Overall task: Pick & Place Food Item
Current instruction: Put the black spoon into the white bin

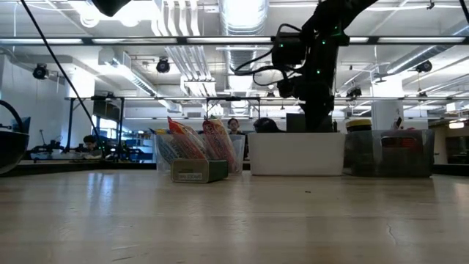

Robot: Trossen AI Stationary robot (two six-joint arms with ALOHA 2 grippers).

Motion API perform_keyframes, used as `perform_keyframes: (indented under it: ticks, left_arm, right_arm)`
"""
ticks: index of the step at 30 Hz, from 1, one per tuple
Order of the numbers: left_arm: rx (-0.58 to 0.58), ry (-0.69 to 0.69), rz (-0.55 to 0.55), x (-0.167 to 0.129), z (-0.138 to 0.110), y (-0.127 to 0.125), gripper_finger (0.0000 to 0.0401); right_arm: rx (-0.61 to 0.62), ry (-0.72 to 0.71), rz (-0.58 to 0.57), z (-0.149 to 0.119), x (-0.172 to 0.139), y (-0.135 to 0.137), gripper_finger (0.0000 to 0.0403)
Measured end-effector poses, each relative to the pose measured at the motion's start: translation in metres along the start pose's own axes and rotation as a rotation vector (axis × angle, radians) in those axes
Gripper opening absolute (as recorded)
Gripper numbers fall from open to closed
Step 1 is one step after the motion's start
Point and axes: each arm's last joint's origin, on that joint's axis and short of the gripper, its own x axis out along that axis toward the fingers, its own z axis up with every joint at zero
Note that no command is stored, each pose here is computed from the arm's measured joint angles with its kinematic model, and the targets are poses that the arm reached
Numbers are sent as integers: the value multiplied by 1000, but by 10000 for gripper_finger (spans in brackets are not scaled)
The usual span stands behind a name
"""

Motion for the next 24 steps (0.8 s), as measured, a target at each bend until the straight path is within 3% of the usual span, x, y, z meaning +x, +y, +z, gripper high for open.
perform_keyframes:
  ticks: [12, 24]
  left_arm:
    - [1, 1, 0, 0, 0, 0, 148]
    - [5, 20, 14, 0, -2, 1, 148]
  right_arm:
    - [-2, 72, -6, -10, 24, 1, 8]
    - [7, 85, 8, -14, 28, 0, 8]
